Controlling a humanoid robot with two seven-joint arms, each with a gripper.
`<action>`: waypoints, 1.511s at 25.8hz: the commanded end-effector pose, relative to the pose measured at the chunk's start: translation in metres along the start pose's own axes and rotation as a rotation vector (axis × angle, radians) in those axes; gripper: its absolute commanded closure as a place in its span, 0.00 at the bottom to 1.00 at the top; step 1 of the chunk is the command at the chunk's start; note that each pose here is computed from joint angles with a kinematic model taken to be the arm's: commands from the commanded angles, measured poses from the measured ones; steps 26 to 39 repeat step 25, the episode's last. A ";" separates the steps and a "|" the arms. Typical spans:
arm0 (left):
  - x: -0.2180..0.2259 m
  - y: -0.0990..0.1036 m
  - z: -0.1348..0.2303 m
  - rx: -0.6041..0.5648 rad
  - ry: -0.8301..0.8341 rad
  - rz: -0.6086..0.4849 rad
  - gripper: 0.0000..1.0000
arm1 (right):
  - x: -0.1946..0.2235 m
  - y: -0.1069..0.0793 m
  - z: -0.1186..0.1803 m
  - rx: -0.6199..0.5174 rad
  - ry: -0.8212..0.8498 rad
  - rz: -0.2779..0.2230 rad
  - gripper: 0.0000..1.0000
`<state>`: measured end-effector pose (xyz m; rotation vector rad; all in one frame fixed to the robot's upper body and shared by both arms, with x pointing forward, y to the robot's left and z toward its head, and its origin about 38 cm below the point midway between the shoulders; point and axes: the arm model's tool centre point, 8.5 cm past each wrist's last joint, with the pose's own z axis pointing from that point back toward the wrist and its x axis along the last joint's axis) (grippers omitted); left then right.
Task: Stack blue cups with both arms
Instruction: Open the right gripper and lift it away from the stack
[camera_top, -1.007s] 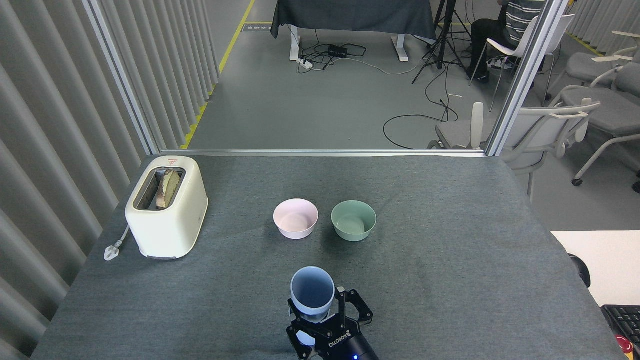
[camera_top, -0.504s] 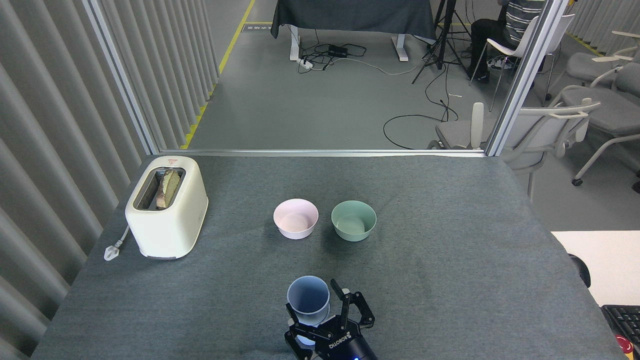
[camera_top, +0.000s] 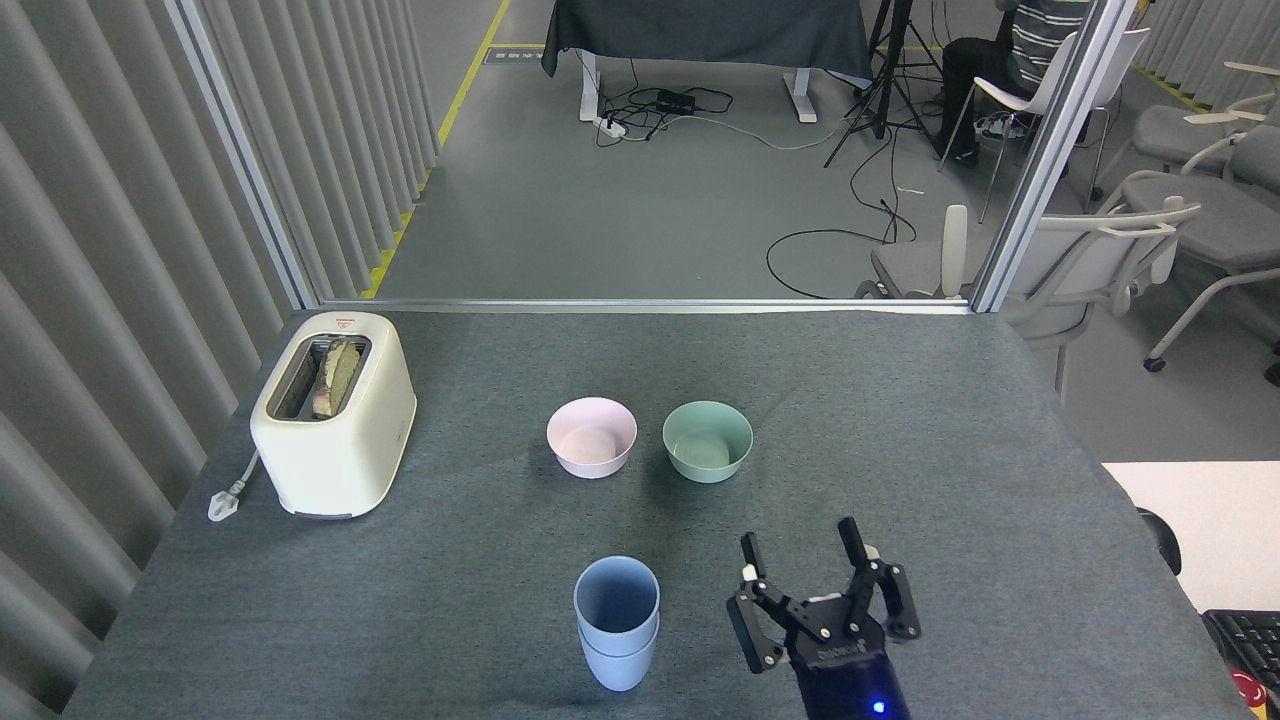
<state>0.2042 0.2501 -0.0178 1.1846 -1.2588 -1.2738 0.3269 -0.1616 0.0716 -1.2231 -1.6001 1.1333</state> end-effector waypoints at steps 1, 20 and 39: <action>0.000 0.000 0.000 0.000 0.000 0.000 0.00 | -0.049 0.027 0.067 0.141 0.078 0.039 0.00; -0.002 -0.011 0.003 0.004 -0.007 -0.014 0.00 | -0.099 0.045 0.193 0.321 0.219 -0.017 0.00; -0.003 -0.011 0.003 0.006 -0.004 -0.016 0.00 | -0.097 0.045 0.194 0.323 0.215 -0.019 0.00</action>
